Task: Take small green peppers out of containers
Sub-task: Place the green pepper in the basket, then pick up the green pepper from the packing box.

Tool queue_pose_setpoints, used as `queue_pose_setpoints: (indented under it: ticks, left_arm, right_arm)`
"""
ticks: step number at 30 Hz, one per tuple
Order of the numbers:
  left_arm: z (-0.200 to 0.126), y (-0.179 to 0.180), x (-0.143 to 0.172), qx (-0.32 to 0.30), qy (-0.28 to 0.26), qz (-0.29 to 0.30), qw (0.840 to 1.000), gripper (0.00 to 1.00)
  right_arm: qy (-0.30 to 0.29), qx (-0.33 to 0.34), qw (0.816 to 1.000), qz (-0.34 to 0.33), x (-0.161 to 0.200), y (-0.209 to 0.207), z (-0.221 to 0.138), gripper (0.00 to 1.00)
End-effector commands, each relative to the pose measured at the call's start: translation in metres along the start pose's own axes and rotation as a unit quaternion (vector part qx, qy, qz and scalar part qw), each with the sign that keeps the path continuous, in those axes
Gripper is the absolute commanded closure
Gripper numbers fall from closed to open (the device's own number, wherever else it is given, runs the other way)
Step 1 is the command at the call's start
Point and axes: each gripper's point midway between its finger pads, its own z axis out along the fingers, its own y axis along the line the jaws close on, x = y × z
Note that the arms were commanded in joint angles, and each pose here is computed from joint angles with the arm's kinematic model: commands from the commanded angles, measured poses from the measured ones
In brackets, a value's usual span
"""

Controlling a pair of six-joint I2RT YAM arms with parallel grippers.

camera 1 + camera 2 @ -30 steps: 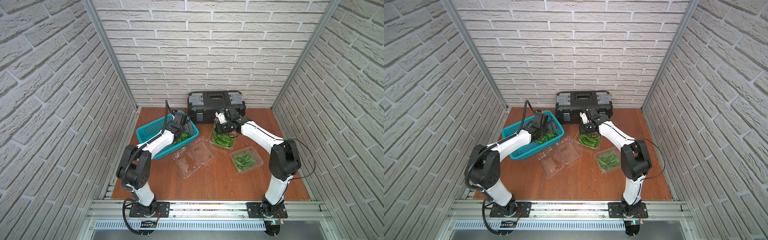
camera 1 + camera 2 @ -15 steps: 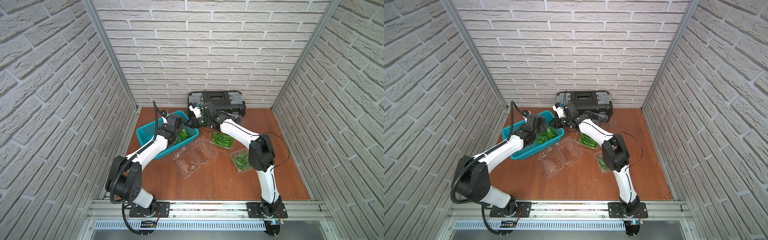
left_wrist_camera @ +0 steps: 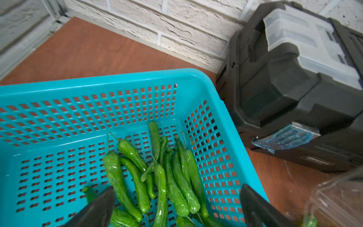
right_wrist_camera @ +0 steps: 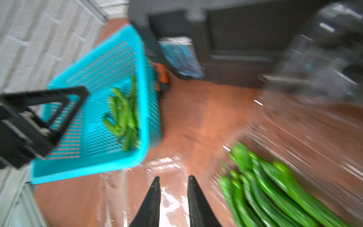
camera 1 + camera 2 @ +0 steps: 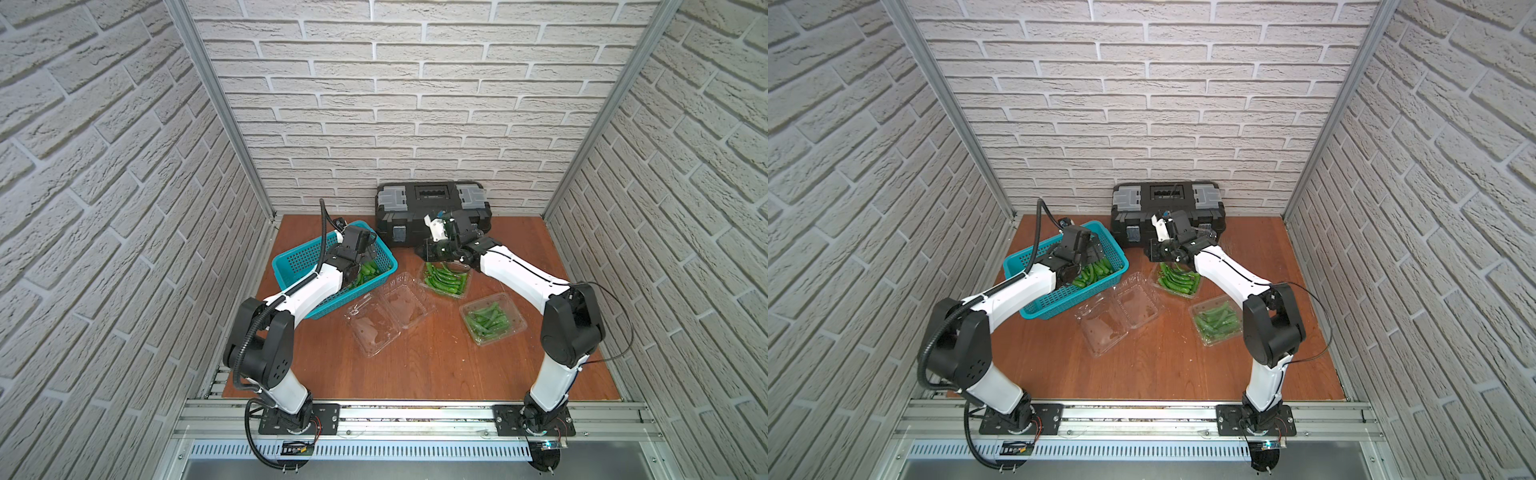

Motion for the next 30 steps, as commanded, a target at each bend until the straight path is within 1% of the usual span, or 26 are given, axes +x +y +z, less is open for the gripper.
queue_pose_setpoints:
  ticks: [1,7,9,14,17,18,20,23,30]
  left_arm:
    - [0.001,-0.025,-0.007,0.046,0.001,0.006,0.999,0.02]
    - [0.003,-0.027,-0.007,0.048,0.003,0.003,0.999,0.02]
    - [0.003,-0.027,-0.005,0.048,0.006,0.002,0.999,0.02]
    - [0.003,-0.025,-0.003,0.046,0.008,0.002,0.999,0.02]
    - [0.003,-0.025,-0.003,0.045,0.010,0.003,0.999,0.02]
    - [0.003,-0.025,-0.003,0.045,0.010,0.002,0.999,0.02]
    - [0.003,-0.025,-0.003,0.045,0.012,0.002,0.999,0.02]
    - [0.004,-0.026,-0.003,0.045,0.012,0.002,0.999,0.02]
    - [0.006,-0.027,-0.003,0.047,0.013,0.002,0.999,0.02]
  right_arm:
    - [0.049,0.048,0.998,-0.009,0.034,-0.030,0.003,0.75]
    - [0.118,0.076,0.989,-0.041,0.059,-0.049,0.018,0.76]
    - [0.130,0.089,0.986,-0.050,0.063,-0.056,0.022,0.76]
    - [0.156,0.096,0.981,-0.070,0.068,-0.063,0.033,0.73]
    - [0.165,0.116,0.976,-0.082,0.068,-0.070,0.035,0.70]
    - [0.179,0.127,0.972,-0.086,0.075,-0.077,0.043,0.70]
    - [0.182,0.135,0.969,-0.097,0.074,-0.080,0.045,0.69]
    - [0.189,0.134,0.967,-0.110,0.076,-0.080,0.050,0.68]
    - [0.206,0.120,0.965,-0.109,0.086,-0.077,0.058,0.69]
